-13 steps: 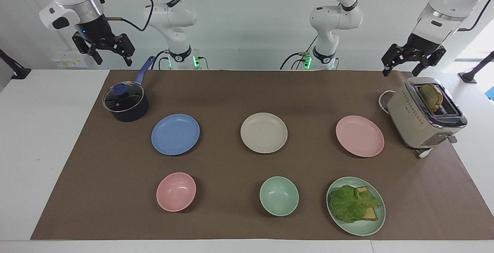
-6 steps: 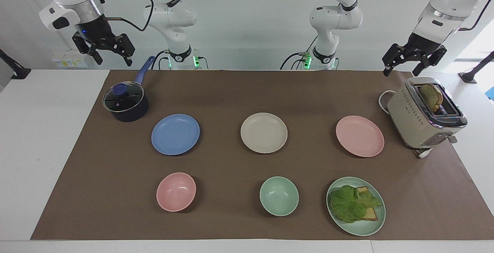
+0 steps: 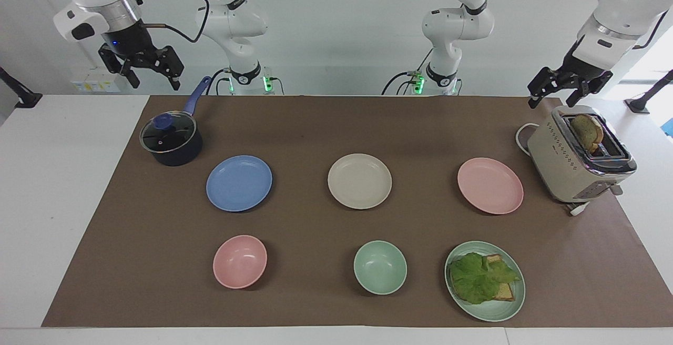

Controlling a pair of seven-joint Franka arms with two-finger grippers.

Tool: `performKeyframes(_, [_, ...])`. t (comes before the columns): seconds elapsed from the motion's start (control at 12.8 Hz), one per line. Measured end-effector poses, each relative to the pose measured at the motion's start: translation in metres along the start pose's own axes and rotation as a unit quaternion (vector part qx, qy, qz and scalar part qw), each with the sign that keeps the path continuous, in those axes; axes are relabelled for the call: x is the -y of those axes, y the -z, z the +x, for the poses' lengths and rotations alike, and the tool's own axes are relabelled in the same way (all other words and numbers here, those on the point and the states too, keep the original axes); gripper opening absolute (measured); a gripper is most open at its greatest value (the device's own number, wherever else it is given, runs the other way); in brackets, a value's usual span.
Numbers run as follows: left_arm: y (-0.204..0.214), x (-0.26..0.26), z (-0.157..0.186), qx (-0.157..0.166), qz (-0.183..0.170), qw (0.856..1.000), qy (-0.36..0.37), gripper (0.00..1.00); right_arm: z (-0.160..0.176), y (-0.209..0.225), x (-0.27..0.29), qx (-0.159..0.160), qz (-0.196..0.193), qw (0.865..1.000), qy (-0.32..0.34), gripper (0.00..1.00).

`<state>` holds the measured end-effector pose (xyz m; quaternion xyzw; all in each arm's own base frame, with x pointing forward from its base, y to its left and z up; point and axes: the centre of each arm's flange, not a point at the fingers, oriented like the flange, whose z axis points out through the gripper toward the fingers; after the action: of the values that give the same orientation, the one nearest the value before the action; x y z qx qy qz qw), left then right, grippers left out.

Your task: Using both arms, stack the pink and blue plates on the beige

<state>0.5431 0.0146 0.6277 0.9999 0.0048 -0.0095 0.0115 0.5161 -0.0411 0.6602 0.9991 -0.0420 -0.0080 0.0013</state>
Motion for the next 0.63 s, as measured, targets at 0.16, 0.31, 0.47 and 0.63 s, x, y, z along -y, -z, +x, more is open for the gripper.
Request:
performKeyframes(0.16, [-0.028,0.003,0.006,0.002,0.0,1.0,0.002,1.0,0.0,0.0,0.0,0.0,0.0,1.0,0.0,1.0])
performKeyframes(0.31, [-0.059,0.005,0.01,0.002,0.0,1.0,0.005,1.0,0.0,0.0,0.0,0.0,0.0,1.0,0.0,1.0])
performKeyframes(0.47, [-0.09,0.014,0.014,-0.002,0.0,1.0,0.013,1.0,0.0,0.0,0.0,0.0,0.0,1.0,0.0,1.0])
performKeyframes(0.63, [-0.123,0.024,0.017,-0.01,0.001,1.0,0.021,1.0,0.0,0.0,0.0,0.0,0.0,1.0,0.0,1.0])
